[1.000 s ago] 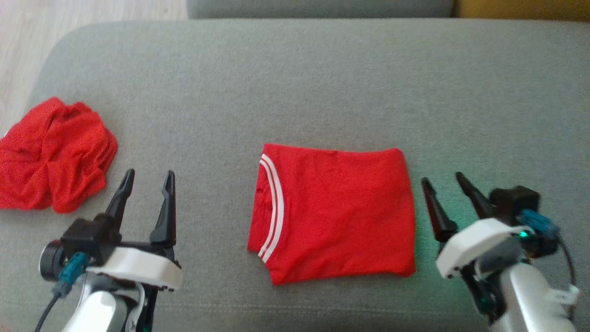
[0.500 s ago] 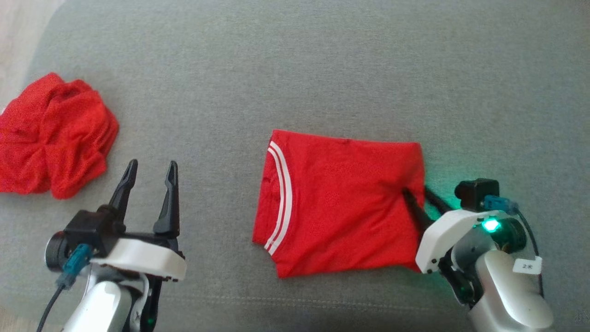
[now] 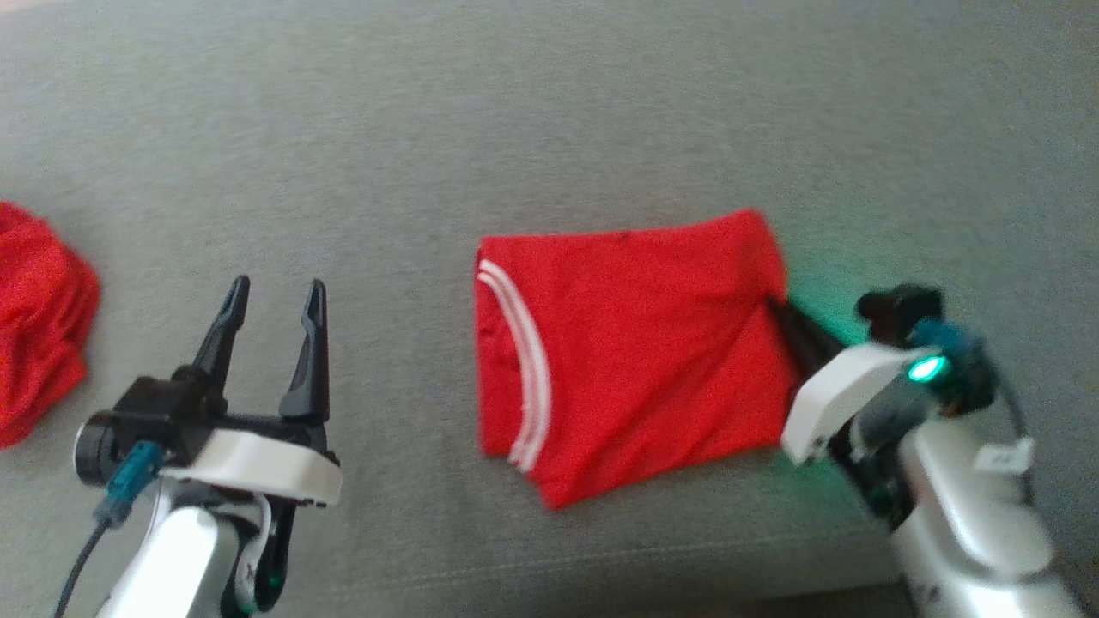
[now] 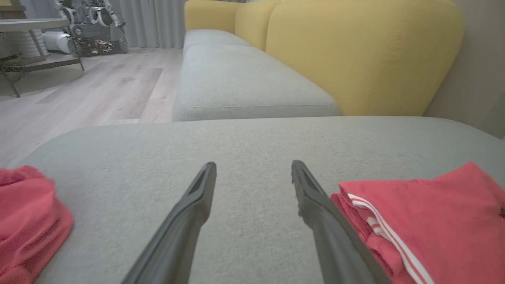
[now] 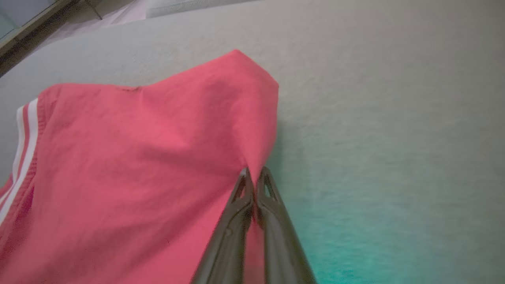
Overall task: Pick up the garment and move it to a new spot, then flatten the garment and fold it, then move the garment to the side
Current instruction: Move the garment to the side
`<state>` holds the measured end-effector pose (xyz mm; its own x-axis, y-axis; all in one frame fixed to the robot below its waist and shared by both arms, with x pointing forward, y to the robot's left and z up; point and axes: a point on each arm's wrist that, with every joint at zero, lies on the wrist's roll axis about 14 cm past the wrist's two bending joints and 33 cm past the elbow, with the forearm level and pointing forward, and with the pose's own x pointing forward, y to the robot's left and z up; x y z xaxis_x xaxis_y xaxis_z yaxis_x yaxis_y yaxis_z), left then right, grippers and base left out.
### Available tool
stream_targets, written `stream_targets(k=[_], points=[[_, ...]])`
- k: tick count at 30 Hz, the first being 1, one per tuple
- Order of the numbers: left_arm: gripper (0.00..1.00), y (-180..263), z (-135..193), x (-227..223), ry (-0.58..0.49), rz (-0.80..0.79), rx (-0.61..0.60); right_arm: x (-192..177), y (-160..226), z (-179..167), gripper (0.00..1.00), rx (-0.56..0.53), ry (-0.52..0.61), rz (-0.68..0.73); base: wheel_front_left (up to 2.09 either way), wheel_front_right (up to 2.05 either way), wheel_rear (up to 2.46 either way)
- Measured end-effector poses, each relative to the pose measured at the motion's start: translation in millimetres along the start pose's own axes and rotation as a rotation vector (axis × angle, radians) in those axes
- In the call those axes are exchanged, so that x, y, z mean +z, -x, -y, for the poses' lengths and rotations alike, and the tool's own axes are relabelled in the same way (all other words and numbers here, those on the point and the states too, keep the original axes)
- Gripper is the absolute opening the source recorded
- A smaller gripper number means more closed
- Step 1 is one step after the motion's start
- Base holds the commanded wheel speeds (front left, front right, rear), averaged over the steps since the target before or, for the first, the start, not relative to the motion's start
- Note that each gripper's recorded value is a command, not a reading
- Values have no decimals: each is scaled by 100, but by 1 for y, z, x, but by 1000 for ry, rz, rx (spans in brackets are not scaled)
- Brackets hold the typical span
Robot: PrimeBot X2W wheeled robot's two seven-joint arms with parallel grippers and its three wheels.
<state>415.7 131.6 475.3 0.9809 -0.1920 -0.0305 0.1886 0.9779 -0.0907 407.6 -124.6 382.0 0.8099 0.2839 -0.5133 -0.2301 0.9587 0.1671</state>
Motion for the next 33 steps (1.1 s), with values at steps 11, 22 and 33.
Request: stream_targets(k=[11,22,33], points=[[100,-49,47,-9,34,17,-163,73,40,165,0,-383,40,142,0,0,0],[100,-81,69,-43,65,-29,-256,129,59,255,0,-607,31,254,0,0,0],[100,-97,75,-61,67,-45,-296,112,50,277,0,-672,24,214,0,0,0]])
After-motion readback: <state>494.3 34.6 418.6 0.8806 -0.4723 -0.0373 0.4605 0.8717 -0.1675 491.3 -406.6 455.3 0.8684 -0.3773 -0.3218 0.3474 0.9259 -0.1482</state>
